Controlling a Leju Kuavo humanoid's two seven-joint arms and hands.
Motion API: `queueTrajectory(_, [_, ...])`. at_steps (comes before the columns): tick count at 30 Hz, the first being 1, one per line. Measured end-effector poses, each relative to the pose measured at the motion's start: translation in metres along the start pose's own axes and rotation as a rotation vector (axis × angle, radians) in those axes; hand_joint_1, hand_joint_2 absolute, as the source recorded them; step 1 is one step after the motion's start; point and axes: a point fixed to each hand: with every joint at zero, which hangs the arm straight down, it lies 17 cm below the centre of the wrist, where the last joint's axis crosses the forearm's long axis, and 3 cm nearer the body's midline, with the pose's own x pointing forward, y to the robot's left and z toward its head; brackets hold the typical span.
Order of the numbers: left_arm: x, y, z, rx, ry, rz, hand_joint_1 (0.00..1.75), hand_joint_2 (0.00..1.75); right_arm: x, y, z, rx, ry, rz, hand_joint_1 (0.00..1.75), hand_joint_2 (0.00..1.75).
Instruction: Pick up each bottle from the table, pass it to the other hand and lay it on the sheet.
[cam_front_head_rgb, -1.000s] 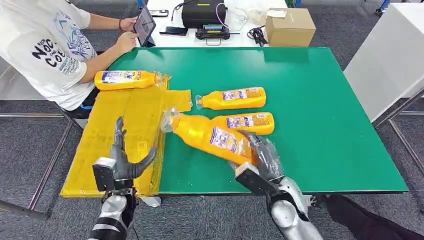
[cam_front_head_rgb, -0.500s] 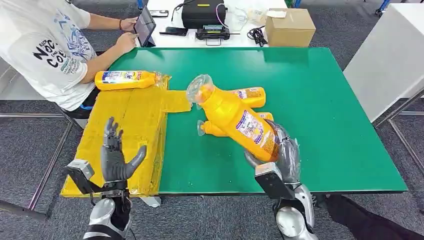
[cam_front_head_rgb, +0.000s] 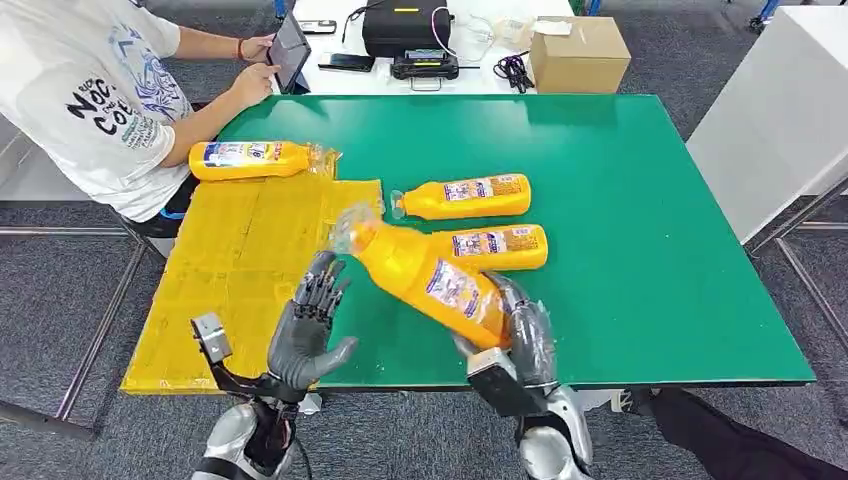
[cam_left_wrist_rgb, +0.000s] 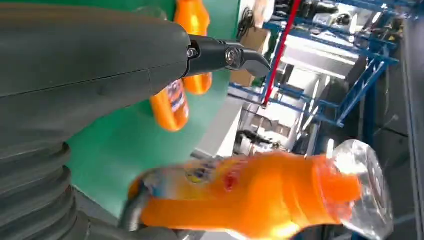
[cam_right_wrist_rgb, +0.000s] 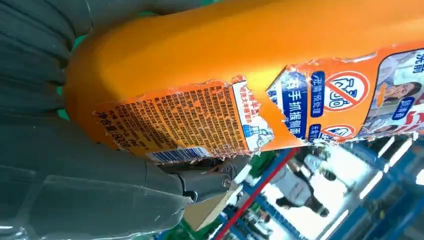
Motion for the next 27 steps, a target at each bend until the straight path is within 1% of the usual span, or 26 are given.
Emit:
queueTrajectory(6, [-0.011, -0.006, 0.004, -0.029, 0.04, 0.03, 0.0, 1.75, -0.004, 0.023, 0.004, 0.042, 0.025, -0.035, 1.75, 1.75])
queueTrajectory(12, [-0.022, -0.009, 0.007, -0.034, 0.063, 0.018, 0.0, 1.75, 0.003, 0.062, 0.007, 0.125, 0.033, -0.112, 1.75, 1.75])
queueTrajectory(13, [-0.022, -0.009, 0.007, -0.035, 0.066, 0.017, 0.0, 1.75, 0.005, 0.07, 0.008, 0.146, 0.028, -0.11, 1.75, 1.75])
queueTrajectory(17, [-0.028, -0.01, 0.006, -0.034, 0.085, 0.006, 0.0, 1.75, 0.013, 0.105, 0.012, 0.232, -0.013, -0.001, 1.75, 1.75])
queueTrajectory(21, [-0.033, -0.002, 0.004, -0.007, 0.097, -0.005, 0.0, 1.75, 0.025, 0.138, 0.017, 0.312, -0.035, -0.018, 1.75, 1.75])
queueTrajectory(27, [-0.042, 0.011, 0.009, 0.034, 0.116, -0.007, 0.0, 1.75, 0.028, 0.168, 0.021, 0.419, -0.031, -0.071, 1.75, 1.75])
